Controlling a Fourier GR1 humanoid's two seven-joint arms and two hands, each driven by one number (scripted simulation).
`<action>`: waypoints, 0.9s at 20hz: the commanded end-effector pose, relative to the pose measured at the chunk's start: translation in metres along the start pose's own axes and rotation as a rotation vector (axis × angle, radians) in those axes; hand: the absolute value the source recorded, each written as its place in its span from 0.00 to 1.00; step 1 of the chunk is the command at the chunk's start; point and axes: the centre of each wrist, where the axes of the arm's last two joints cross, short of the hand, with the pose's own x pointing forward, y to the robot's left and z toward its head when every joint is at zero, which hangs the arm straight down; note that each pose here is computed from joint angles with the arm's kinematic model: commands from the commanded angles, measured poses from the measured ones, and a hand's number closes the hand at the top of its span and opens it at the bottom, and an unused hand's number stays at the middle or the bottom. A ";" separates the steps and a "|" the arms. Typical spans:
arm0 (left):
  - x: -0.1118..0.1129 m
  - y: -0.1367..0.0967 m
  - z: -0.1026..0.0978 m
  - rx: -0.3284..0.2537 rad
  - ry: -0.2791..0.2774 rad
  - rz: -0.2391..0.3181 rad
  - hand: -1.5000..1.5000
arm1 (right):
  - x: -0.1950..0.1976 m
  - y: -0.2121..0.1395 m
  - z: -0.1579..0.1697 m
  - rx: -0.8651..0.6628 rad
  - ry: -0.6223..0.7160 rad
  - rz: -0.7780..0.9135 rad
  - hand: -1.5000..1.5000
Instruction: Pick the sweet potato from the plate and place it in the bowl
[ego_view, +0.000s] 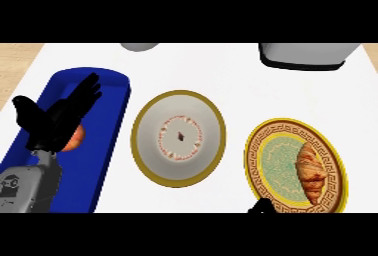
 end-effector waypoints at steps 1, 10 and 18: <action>0.010 -0.009 -0.006 -0.025 -0.021 -0.009 0.50 | 0.029 -0.021 -0.035 -0.008 0.174 -0.261 1.00; 0.012 -0.009 -0.009 -0.055 -0.016 -0.009 0.50 | 0.037 0.003 -0.094 0.079 0.198 -0.339 1.00; 0.008 -0.012 -0.013 -0.057 -0.023 0.006 0.50 | 0.040 -0.003 -0.164 0.071 0.314 -0.706 0.00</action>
